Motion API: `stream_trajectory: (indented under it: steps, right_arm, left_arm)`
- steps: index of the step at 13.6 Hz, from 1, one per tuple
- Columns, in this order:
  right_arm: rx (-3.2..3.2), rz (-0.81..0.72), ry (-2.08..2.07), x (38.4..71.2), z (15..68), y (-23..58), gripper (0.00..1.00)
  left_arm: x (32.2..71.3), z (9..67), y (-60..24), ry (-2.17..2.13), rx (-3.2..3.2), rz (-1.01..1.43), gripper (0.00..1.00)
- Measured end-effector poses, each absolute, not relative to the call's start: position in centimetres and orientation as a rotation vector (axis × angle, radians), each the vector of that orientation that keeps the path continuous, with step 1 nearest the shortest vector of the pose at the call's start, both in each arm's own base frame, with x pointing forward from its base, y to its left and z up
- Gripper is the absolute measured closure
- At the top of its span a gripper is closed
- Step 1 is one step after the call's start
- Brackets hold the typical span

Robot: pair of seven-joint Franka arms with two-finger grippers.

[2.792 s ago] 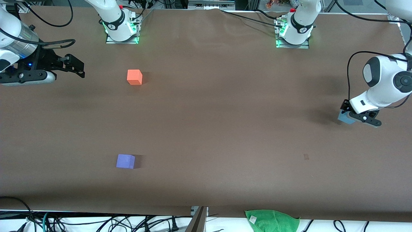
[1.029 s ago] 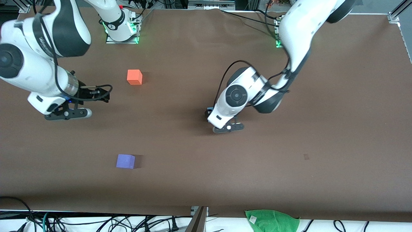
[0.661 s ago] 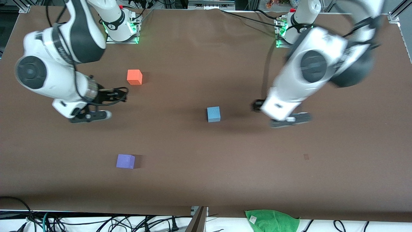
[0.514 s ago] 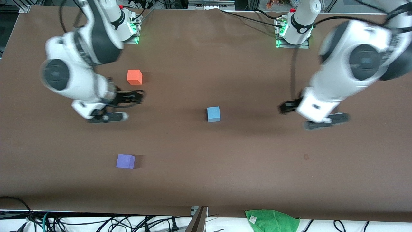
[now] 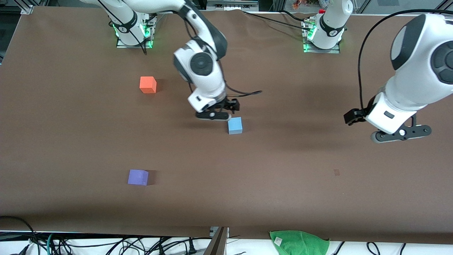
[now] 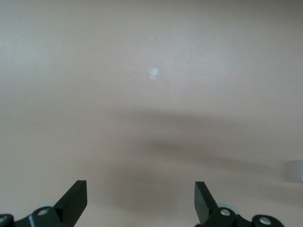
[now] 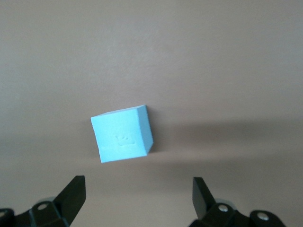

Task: Place blue block between orange and purple blocks
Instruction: 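Lower the right gripper and grasp the light blue cube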

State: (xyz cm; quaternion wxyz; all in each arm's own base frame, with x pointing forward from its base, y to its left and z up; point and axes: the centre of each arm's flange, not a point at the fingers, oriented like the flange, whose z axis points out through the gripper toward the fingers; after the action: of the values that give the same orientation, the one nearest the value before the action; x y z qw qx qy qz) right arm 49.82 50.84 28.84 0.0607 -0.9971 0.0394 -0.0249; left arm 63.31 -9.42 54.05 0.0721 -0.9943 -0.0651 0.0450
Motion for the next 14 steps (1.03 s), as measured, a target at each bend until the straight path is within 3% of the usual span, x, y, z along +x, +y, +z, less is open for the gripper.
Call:
stream_trajectory:
  steps: [3,14]
  right_arm:
    - [-3.034,-0.100,0.103,50.0,25.8,51.1,0.00]
    - [-3.058,-0.222,-0.052,49.5,22.6,54.7,0.00]
  left_arm:
    - [62.5,54.4,-9.3,-0.187,-2.975,0.188,0.00]
    - [61.6,56.3,-4.9,-0.148,-2.988,0.225,0.00]
